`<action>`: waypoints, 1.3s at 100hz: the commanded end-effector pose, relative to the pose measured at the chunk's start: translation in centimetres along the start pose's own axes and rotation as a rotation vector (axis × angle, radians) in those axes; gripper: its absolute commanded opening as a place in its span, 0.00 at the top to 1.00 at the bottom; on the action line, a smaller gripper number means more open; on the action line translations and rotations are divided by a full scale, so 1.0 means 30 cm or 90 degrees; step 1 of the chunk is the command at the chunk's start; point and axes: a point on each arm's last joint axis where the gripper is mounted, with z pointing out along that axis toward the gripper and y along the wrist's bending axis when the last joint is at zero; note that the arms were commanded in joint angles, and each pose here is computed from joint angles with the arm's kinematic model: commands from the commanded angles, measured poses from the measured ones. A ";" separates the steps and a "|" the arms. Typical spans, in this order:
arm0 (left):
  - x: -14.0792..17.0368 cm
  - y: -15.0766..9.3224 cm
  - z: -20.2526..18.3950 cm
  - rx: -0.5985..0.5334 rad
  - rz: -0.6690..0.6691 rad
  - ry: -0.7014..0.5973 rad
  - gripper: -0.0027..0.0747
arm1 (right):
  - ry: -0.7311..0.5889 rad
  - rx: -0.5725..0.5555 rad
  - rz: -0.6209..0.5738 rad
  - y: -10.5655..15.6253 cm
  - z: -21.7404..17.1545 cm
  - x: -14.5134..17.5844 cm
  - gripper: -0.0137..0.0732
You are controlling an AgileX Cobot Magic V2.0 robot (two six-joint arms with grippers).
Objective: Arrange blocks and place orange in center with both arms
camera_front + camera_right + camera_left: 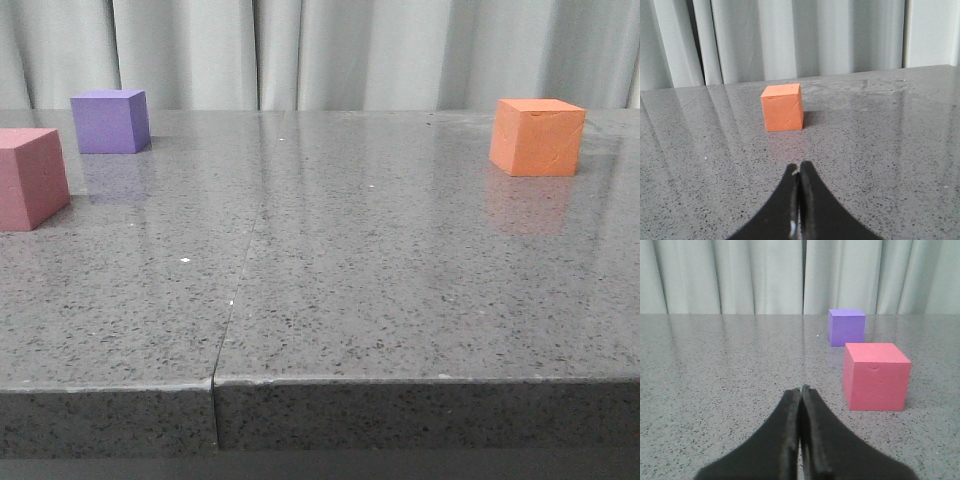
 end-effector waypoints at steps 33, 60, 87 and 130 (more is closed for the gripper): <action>0.015 -0.001 -0.002 0.005 -0.008 -0.045 0.99 | -0.081 -0.012 -0.004 0.008 -0.010 -0.049 0.86; 0.015 -0.001 -0.002 0.005 -0.008 -0.045 0.99 | -0.069 -0.010 -0.004 0.011 -0.012 -0.075 0.86; 0.015 -0.001 -0.002 0.005 -0.008 -0.045 0.99 | -0.039 -0.005 -0.003 0.026 0.002 -0.180 0.86; 0.015 -0.001 -0.002 0.005 -0.008 -0.045 0.99 | 0.138 0.023 -0.013 0.043 0.111 -0.312 0.86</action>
